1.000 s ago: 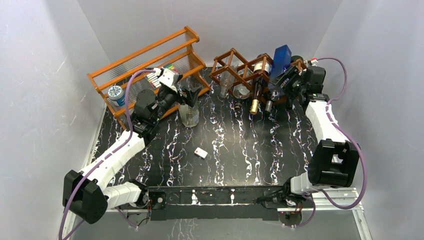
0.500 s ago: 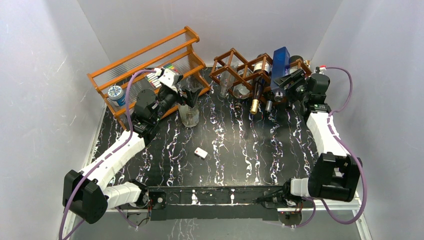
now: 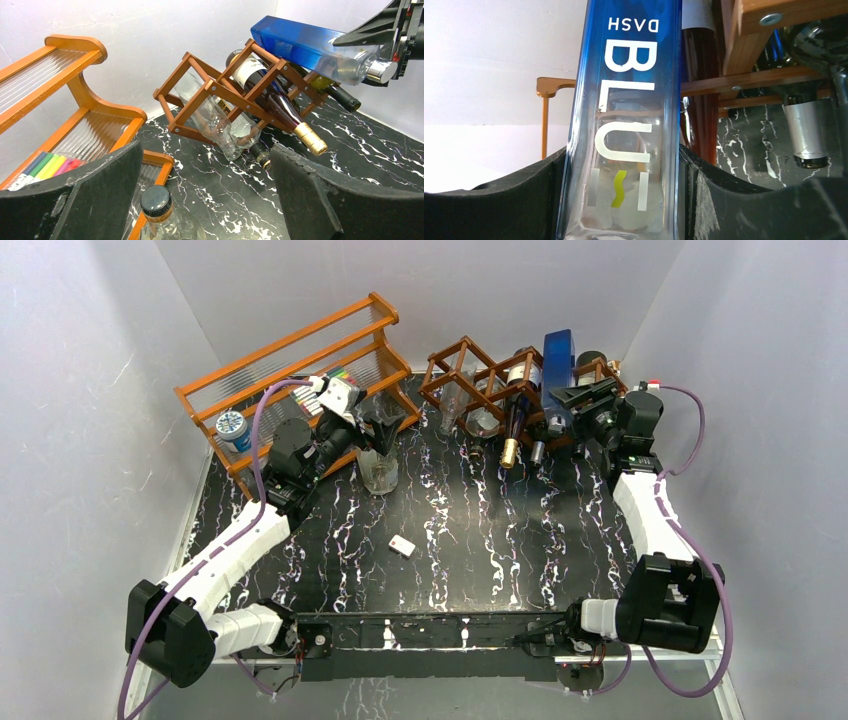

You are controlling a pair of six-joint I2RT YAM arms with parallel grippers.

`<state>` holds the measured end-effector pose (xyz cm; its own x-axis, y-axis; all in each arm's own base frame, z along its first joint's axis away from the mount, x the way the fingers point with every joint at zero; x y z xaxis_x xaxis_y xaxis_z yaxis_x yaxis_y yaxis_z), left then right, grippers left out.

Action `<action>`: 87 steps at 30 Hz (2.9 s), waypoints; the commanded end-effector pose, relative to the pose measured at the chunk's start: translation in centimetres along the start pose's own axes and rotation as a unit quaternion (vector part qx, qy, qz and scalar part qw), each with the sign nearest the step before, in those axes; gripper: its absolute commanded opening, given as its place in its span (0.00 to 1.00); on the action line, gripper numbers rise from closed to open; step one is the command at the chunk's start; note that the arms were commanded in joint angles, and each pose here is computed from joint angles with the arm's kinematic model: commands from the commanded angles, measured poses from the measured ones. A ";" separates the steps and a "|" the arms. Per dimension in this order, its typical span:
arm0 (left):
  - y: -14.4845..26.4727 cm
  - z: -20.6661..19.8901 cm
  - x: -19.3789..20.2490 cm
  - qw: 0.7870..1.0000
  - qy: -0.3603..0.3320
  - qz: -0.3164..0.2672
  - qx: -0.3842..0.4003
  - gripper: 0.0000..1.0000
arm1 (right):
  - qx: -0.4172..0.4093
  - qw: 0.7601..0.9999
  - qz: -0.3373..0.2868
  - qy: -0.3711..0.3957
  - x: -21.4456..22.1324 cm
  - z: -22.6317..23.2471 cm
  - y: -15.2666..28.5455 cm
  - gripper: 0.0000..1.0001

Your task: Take the wine bottle off the wine rack

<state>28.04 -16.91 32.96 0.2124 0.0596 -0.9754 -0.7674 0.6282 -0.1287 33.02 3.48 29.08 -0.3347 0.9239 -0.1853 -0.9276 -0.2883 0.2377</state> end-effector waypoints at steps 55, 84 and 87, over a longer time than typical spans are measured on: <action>5.6 -7.8 -4.0 0.949 0.105 0.063 0.290 0.98 | -0.052 0.898 0.425 0.102 14.3 7.9 16.9 0.00; -0.6 -20.5 3.6 0.788 -0.173 0.127 0.577 0.98 | 0.012 0.865 0.483 0.132 16.5 -3.0 15.1 0.00; -0.6 -21.1 4.1 0.774 -0.160 0.141 0.596 0.98 | 0.020 0.867 0.476 0.144 16.3 -2.9 15.2 0.00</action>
<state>17.58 -33.18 24.29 0.3992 0.4393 -0.8048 0.1497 0.8347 0.5299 12.50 12.98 23.17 -0.9606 0.2715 0.0595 -0.1858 -0.7865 0.5890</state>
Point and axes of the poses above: each gripper's point midway between its finger pads, its own y axis back along the fingers, its own z axis along the line the jaws close on, x = y × z, the point moved 9 cm from there along y, back along the fingers, and after that the axes turned 9 degrees about -y, right-handed, at the moved point
